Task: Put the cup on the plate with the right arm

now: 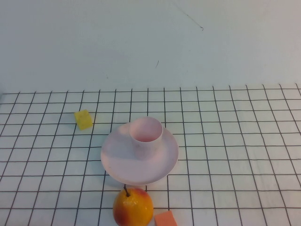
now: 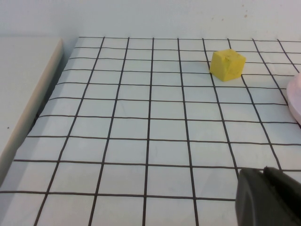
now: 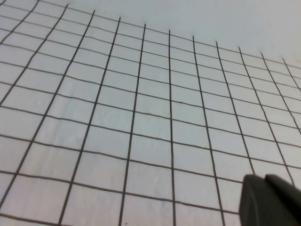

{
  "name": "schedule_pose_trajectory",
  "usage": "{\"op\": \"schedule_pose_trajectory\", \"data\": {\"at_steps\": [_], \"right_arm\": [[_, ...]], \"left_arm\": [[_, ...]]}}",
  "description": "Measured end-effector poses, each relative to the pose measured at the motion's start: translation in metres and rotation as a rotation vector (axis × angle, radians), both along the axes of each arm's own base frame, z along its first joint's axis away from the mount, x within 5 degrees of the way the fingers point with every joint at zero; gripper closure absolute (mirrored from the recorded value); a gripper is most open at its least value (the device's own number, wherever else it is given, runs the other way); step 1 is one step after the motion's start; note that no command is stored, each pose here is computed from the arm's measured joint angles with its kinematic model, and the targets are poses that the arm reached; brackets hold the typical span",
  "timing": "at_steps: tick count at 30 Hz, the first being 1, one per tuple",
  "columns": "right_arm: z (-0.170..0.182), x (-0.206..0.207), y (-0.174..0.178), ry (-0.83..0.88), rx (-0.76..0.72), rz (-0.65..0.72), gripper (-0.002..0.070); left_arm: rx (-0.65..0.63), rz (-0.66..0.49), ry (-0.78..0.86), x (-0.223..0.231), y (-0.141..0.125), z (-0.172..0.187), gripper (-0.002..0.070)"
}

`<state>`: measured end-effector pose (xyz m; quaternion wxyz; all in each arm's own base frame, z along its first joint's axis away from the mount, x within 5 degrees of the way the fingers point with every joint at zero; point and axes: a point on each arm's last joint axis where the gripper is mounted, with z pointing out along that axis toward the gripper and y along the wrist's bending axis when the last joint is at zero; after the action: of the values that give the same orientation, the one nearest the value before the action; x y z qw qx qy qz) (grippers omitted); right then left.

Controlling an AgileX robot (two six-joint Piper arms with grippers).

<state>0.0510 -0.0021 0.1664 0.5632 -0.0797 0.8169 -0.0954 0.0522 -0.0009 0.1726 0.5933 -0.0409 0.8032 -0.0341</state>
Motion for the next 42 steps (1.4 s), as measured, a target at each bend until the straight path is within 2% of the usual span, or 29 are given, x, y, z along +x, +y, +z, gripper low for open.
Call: {"op": "schedule_pose_trajectory", "data": {"at_steps": [6, 11, 15, 28, 37, 42], "right_arm": [[0.0, 0.0, 0.0, -0.002, 0.022, -0.008, 0.0678], [-0.0002, -0.0003, -0.0031, -0.007, 0.111, -0.072, 0.0678], [0.0, -0.0006, -0.0062, -0.013, 0.129, -0.111, 0.0678], [0.0, -0.0002, -0.0027, -0.005, 0.068, -0.042, 0.0678], [0.0004, 0.0002, 0.0023, -0.013, 0.183, -0.027, 0.0678], [0.0002, 0.0, -0.0001, -0.01, 0.118, -0.03, 0.0678]], "left_arm": [[0.0, 0.0, 0.0, 0.0, 0.0, 0.0, 0.0678], [0.0, 0.0, 0.0, 0.0, 0.0, 0.0, 0.0678], [0.0, 0.0, 0.0, 0.0, 0.0, 0.0, 0.0678], [0.0, 0.0, 0.0, 0.0, 0.0, 0.0, 0.0678], [0.0, 0.0, 0.0, 0.0, 0.0, 0.0, 0.0678], [0.0, 0.0, 0.0, 0.0, 0.0, 0.0, 0.0678]]}}
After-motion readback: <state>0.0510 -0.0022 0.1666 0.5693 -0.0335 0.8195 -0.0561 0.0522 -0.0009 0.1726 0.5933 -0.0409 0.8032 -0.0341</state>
